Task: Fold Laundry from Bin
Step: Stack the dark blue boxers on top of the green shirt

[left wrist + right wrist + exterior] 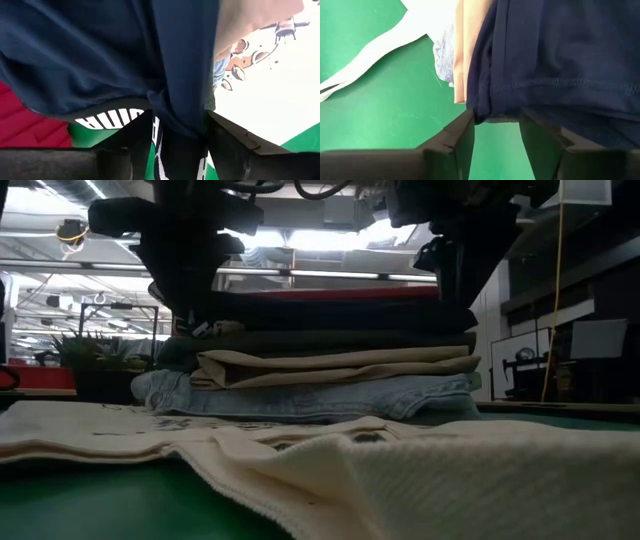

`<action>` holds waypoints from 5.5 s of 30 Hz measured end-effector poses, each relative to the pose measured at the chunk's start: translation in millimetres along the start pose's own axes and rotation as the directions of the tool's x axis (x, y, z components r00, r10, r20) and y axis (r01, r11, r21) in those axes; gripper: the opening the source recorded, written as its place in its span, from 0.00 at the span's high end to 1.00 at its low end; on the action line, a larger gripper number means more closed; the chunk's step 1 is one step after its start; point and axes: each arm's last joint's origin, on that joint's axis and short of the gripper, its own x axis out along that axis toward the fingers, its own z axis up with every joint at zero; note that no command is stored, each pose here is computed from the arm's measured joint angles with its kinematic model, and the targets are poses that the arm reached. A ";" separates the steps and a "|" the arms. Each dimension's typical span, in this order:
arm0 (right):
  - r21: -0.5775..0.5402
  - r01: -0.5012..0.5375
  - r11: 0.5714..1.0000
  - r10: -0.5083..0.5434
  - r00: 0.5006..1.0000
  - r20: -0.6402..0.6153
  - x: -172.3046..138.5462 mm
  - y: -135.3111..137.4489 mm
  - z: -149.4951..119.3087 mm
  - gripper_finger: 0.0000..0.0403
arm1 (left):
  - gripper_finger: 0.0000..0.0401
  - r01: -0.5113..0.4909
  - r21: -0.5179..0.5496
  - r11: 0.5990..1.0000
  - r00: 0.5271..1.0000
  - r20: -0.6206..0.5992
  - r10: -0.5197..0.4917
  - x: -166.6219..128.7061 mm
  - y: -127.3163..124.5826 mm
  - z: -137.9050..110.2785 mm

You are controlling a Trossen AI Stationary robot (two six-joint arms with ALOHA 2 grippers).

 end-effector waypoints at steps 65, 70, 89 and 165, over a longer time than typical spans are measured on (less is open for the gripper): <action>0.040 -0.102 0.994 0.104 0.994 -0.035 0.5 2.9 -2.9 0.59 | 0.55 0.165 -0.440 0.882 0.970 0.232 -0.066 27.2 78.1 -38.2; -0.042 0.077 0.996 -0.075 0.996 0.055 -22.5 -1.1 10.0 0.59 | 0.55 0.168 -0.462 0.871 0.965 0.256 -0.050 30.1 81.9 -37.2; 0.162 0.203 0.966 -0.213 0.976 0.050 20.1 -89.3 -4.3 0.59 | 0.59 0.054 -0.517 0.854 0.969 0.234 0.080 31.0 91.3 -37.1; 0.204 0.461 0.864 -0.457 0.887 -0.070 -1.0 -126.3 19.5 0.59 | 0.68 0.243 -0.379 0.893 0.944 0.305 -0.127 20.5 8.7 -19.6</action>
